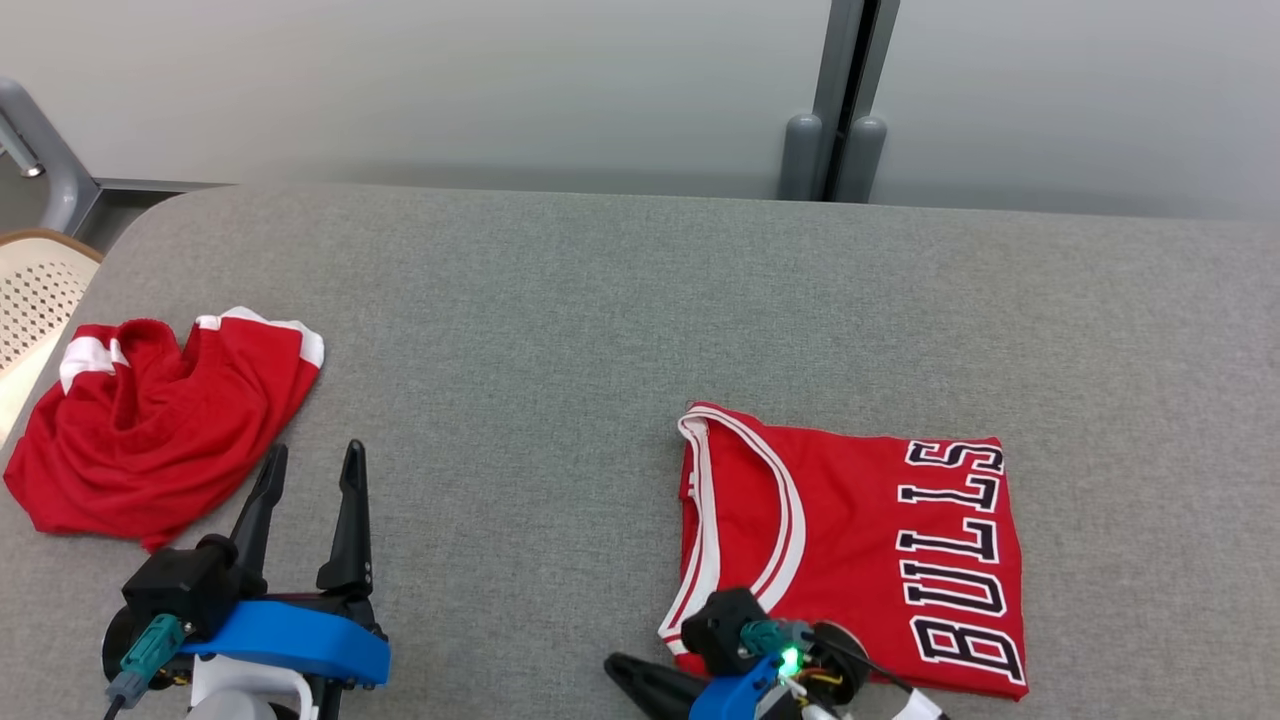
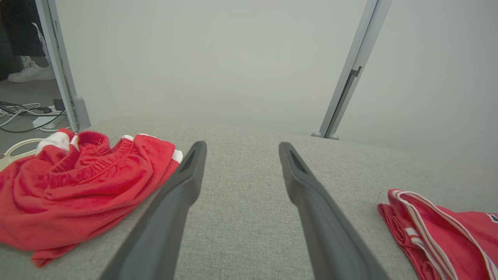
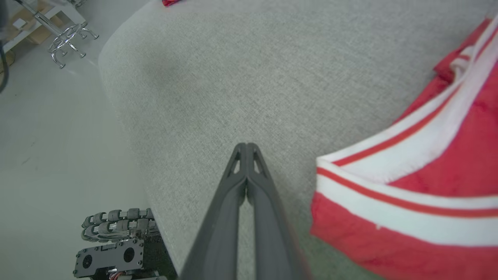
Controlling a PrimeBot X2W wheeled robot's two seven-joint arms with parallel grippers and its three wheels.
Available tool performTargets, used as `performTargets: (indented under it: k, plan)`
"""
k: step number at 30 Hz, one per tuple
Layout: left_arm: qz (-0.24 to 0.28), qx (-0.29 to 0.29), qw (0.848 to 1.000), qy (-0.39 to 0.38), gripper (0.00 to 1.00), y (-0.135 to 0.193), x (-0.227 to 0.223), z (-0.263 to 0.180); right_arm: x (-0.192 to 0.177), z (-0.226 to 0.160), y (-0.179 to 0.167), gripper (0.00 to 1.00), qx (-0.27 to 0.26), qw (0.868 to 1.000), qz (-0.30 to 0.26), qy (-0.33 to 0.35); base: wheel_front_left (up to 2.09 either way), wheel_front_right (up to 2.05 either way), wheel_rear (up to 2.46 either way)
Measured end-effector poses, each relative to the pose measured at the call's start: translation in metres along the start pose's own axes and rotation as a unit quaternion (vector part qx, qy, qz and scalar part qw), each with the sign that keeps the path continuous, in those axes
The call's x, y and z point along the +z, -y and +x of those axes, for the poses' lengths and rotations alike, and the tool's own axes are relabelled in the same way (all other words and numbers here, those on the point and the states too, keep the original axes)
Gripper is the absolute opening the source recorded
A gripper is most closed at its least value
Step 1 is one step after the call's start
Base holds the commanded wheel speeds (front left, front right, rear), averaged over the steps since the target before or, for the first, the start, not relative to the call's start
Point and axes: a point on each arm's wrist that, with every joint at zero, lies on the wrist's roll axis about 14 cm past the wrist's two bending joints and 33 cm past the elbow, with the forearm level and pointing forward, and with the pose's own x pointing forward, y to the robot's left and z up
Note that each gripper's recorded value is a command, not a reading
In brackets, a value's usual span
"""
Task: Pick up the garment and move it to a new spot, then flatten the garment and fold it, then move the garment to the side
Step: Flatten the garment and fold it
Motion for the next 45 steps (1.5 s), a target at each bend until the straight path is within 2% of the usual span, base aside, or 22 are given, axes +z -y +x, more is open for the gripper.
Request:
performTargets:
  k: [2,3,4,8,12,16,20,25,32,45]
  plan:
    - [0.0,0.0,1.0,-0.001,1.0,0.0,-0.001,-0.001,0.016,-0.001,0.001,0.0,-0.001,0.999,0.003,0.033,0.0,0.0,0.0]
    - [-0.001,0.001,1.0,-0.001,1.0,0.0,-0.001,-0.001,0.028,-0.004,0.004,0.46,-0.005,0.998,0.006,0.057,0.0,0.0,0.0]
    - [0.0,0.0,1.0,-0.002,1.0,0.0,-0.001,-0.002,0.04,-0.007,0.006,0.98,-0.008,0.996,0.012,0.083,0.0,0.0,0.0]
    - [0.002,-0.004,1.0,0.0,1.0,0.003,0.001,0.0,0.09,-0.032,0.039,1.0,-0.06,0.979,0.022,0.192,0.0,0.0,0.0]
    - [0.0,-0.013,1.0,0.001,1.0,0.01,0.001,0.003,0.112,-0.071,0.081,1.0,-0.14,0.958,0.012,0.25,0.0,0.0,0.0]
    - [-0.002,-0.022,1.0,0.0,1.0,0.017,0.0,0.005,0.123,-0.115,0.116,1.0,-0.22,0.936,0.001,0.276,0.0,0.0,0.0]
    - [-0.003,-0.029,1.0,-0.002,1.0,0.023,-0.001,0.009,0.114,-0.156,0.151,1.0,-0.301,0.914,0.001,0.272,0.0,0.0,0.0]
    - [-0.004,-0.037,0.999,-0.006,1.0,0.029,-0.004,0.011,0.101,-0.196,0.178,1.0,-0.368,0.889,0.019,0.273,0.0,0.0,0.0]
    - [-0.001,-0.045,0.999,-0.005,1.0,0.035,-0.003,0.01,0.079,-0.217,0.192,1.0,-0.406,0.876,0.042,0.258,0.0,0.0,0.0]
    - [0.006,-0.049,0.999,-0.02,1.0,0.038,-0.008,0.006,0.058,-0.21,0.187,1.0,-0.401,0.884,0.059,0.232,0.0,0.0,0.0]
